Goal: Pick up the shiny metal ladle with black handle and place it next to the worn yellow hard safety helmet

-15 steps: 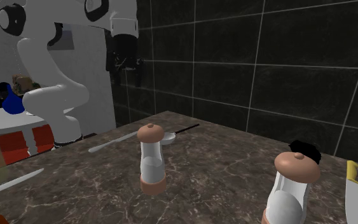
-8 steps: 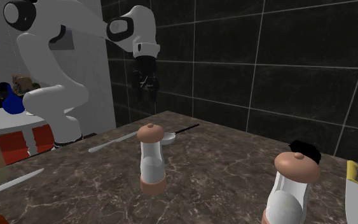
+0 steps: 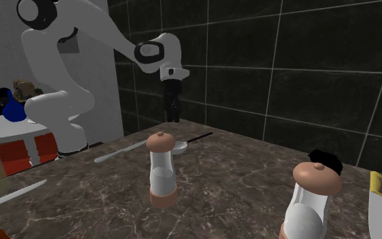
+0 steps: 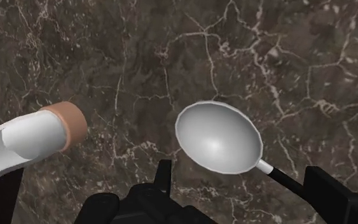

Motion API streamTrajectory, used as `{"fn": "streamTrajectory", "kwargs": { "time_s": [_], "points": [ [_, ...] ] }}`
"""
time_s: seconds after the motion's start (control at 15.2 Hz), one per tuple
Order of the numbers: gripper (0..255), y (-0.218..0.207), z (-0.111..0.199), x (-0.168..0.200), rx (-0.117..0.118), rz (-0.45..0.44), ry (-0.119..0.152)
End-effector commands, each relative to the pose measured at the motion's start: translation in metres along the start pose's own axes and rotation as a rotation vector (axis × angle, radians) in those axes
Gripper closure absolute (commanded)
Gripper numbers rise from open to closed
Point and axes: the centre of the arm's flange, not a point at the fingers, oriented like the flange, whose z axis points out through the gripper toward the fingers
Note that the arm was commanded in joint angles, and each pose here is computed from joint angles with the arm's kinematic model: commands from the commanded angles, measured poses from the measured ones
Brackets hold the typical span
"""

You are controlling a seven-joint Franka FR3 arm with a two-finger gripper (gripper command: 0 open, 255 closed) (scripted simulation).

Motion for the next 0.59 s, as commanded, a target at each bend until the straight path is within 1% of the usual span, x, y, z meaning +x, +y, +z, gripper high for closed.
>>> {"fn": "streamTrajectory", "kwargs": {
  "time_s": [0.0, 0.13, 0.2, 0.53],
  "points": [
    [0, -0.023, 0.016, 0.004, -0.012, -0.047, 0.007],
    [0, -0.046, 0.030, 0.008, -0.025, -0.092, 0.013],
    [0, -0.048, 0.031, 0.009, -0.026, -0.096, 0.014],
    [0, -0.047, 0.058, 0.009, -0.026, -0.096, 0.014]
  ]
}}
